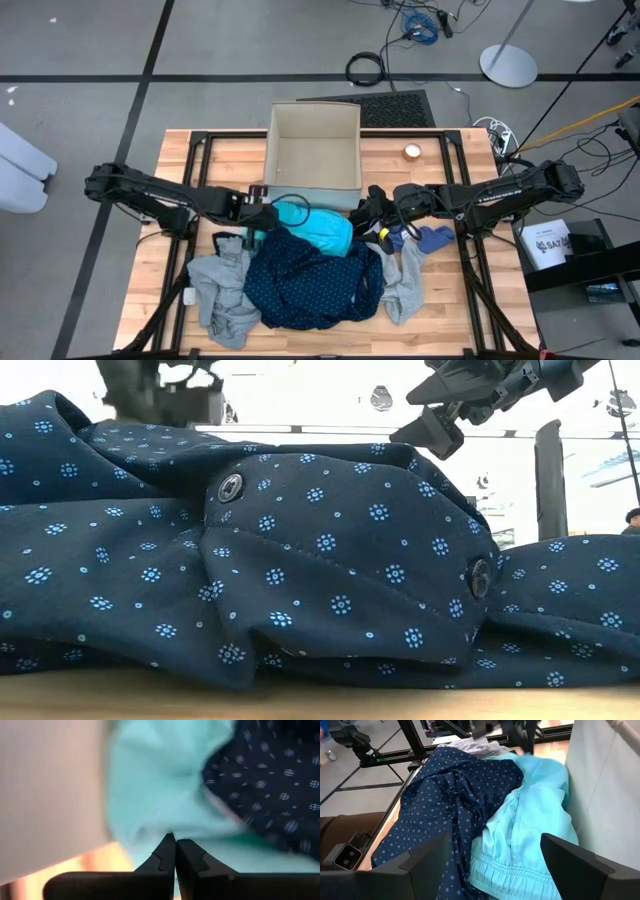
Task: Sort clothes
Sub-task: Put the light blue shorts into the white laundry organizer
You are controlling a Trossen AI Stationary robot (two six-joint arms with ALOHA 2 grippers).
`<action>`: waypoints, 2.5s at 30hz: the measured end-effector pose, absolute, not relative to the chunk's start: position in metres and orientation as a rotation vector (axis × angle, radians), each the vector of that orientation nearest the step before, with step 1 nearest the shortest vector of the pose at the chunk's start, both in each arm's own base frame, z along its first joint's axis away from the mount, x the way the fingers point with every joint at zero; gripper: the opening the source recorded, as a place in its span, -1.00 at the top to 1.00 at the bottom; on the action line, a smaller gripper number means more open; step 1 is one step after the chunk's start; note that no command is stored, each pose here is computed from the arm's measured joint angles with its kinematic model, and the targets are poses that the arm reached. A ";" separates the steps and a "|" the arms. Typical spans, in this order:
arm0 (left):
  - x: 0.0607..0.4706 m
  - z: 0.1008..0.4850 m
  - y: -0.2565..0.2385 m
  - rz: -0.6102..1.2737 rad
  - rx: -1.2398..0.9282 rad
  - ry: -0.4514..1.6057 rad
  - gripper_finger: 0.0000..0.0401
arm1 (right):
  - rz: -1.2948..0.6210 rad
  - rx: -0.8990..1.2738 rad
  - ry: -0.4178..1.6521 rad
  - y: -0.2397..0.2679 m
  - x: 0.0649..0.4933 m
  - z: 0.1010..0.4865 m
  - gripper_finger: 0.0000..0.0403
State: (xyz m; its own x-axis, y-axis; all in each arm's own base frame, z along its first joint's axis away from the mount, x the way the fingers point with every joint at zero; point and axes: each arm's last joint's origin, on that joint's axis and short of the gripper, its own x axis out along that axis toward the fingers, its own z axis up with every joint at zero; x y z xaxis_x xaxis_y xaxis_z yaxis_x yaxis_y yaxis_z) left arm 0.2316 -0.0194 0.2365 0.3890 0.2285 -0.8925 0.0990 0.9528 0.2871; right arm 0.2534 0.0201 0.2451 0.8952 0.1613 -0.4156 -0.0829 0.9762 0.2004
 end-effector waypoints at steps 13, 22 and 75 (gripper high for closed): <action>0.223 0.381 -0.021 0.132 0.348 0.738 0.99 | 0.131 0.179 0.450 0.020 0.253 0.245 -0.51; 0.207 0.473 -0.028 0.113 0.329 0.332 1.00 | 0.182 0.206 0.372 0.021 0.240 0.264 -0.51; 0.216 0.492 -0.027 0.203 0.232 0.258 1.00 | -0.619 -1.092 0.157 0.137 0.335 0.266 0.94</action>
